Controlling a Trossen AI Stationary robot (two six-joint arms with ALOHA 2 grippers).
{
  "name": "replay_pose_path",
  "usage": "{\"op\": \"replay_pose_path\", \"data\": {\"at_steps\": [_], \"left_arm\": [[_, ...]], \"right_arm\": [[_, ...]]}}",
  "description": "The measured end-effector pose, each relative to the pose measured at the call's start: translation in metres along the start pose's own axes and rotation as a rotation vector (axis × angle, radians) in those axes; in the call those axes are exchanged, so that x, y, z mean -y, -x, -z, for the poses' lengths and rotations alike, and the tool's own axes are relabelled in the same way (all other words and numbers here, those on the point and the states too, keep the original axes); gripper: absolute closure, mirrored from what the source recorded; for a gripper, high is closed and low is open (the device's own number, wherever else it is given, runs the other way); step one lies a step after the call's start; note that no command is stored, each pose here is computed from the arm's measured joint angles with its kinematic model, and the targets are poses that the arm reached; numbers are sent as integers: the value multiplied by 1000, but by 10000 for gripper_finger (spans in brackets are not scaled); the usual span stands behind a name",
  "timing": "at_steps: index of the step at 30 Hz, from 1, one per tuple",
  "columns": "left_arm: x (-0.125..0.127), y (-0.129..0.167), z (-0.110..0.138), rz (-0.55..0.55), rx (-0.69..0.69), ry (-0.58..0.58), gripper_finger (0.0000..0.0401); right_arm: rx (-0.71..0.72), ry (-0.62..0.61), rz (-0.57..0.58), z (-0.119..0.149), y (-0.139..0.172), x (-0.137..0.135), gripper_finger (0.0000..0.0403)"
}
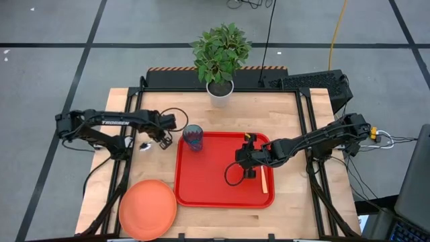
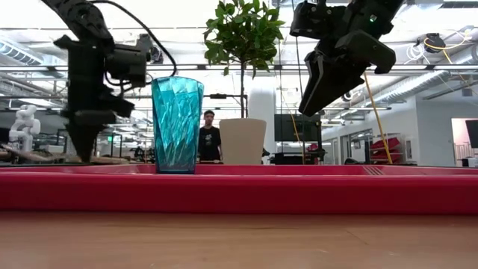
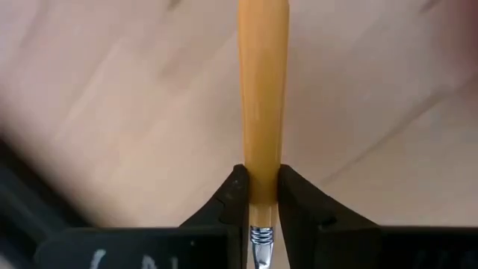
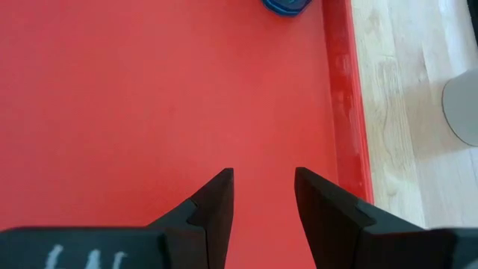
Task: Pick and place plate/cup/fork/spoon on tray
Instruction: Put the yellow spoon to the left of the light brown fork on the red tray
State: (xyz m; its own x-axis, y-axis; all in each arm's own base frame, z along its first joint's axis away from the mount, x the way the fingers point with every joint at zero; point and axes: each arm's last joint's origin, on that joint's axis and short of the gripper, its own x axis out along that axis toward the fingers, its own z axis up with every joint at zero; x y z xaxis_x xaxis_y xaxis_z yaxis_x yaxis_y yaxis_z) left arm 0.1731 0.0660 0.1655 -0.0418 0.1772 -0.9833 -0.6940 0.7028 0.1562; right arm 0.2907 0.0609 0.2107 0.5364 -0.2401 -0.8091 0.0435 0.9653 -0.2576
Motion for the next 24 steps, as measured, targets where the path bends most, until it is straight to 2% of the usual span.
{"op": "replay_pose_path", "data": {"at_steps": [2,7,14,20,24], "left_arm": [[-3,10,0,-7,7,-7,355],[-6,44,-6,38,140,-30,355],[-13,113,-3,75,453,-92,355],[-14,161,6,114,583,-231,355],[1,184,8,155,633,-362,355]], "right_arm": [[1,2,6,0,0,0,268],[12,2,113,0,0,3,268],[38,-2,304,-1,2,9,268],[119,9,359,-7,22,17,268],[256,1,353,-17,48,26,268]]}}
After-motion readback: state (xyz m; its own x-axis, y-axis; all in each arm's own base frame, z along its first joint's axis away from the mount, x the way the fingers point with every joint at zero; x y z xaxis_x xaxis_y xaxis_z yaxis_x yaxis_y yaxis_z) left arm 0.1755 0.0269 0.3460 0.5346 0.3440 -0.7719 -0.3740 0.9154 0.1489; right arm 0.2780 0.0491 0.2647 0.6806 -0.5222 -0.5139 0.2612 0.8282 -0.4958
